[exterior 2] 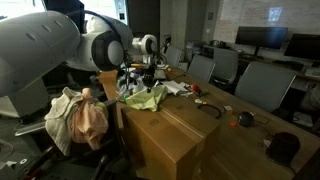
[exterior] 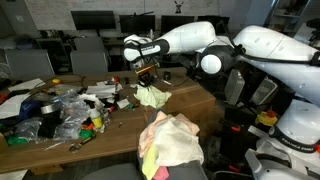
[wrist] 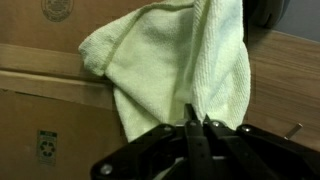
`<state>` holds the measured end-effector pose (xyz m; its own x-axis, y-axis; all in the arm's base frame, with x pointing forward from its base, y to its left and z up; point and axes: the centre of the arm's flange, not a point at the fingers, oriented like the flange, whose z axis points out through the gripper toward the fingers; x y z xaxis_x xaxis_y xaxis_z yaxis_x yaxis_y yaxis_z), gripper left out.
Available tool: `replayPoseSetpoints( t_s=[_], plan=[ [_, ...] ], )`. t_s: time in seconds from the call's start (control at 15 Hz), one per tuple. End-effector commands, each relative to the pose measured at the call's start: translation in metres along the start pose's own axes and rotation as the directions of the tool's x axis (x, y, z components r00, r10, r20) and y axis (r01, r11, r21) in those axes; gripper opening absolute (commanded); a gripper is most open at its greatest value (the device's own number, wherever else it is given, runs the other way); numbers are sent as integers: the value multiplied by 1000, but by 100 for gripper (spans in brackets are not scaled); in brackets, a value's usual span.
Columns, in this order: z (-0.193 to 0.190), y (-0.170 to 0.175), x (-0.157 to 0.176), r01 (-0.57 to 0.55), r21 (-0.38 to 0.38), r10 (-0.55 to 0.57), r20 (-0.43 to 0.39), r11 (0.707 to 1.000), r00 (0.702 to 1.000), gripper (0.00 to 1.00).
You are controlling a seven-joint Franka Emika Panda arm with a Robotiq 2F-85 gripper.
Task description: Pick up all the clothes from the table and put them on the chair.
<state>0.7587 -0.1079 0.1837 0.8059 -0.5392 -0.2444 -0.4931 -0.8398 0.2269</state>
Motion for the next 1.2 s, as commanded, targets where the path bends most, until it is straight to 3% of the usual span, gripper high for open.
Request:
replayPoseSetpoints(
  t_s=[0.0, 0.67, 1.13],
  plan=[
    [-35, 0, 6, -7, 30, 9, -35, 1000, 999, 1],
    [-144, 14, -93, 76, 91, -62, -151, 993, 987, 1],
    [-186, -7, -158, 199, 36, -189, -192, 979, 963, 1]
  ],
)
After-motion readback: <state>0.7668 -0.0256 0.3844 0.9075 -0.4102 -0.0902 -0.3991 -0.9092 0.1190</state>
